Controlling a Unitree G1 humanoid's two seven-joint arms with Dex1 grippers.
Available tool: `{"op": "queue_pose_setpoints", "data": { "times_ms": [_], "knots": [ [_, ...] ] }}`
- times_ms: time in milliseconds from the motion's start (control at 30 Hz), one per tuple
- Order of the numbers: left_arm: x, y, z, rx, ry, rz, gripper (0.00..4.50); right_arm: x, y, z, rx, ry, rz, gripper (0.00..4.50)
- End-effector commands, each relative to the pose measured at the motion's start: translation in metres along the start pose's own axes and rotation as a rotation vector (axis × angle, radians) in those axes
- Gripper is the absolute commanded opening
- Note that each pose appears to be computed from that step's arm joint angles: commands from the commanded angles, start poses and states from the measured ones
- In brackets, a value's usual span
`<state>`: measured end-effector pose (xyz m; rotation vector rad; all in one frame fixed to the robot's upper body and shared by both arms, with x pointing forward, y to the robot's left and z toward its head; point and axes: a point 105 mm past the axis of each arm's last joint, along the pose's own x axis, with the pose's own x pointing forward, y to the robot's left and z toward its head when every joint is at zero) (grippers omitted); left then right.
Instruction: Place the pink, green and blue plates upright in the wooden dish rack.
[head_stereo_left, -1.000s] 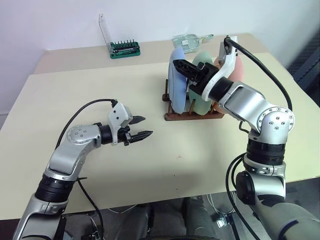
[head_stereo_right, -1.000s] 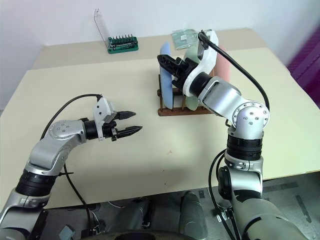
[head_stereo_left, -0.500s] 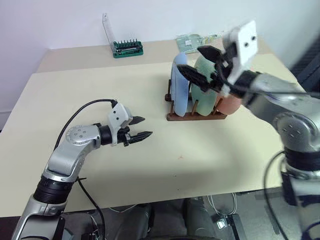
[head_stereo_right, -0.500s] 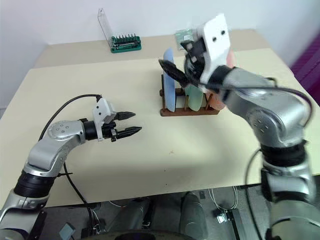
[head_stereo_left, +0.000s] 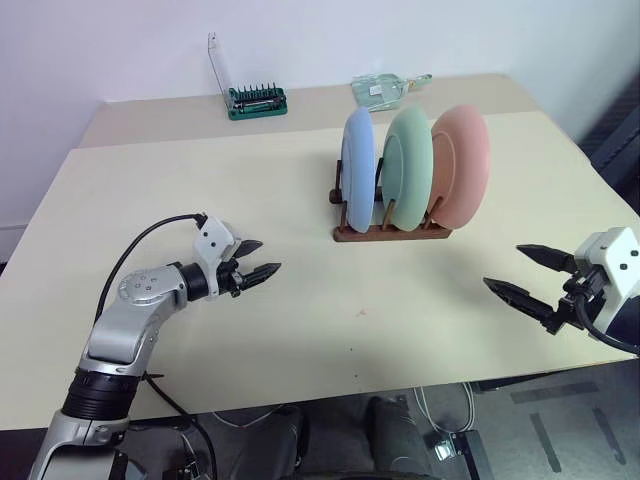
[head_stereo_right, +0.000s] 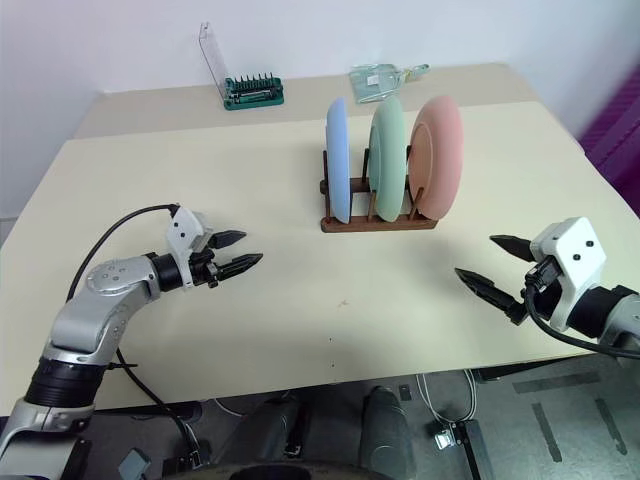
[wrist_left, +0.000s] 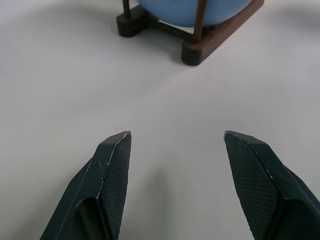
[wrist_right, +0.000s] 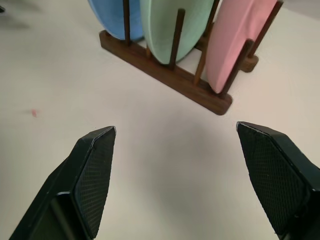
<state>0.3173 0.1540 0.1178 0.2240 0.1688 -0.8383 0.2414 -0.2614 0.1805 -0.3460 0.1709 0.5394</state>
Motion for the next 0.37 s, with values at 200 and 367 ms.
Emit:
{"op": "queue_pose_setpoints", "data": {
  "times_ms": [200, 367],
  "knots": [
    [-0.008, 0.003, 0.000, 0.015, -0.023, 0.073, 3.04, 0.012, -0.016, -0.021, 0.022, -0.040, -0.048, 3.92],
    [-0.009, -0.003, -0.004, -0.008, -0.029, 0.096, 3.04, 0.024, -0.018, -0.025, 0.024, -0.041, -0.036, 3.92]
  ]
}}
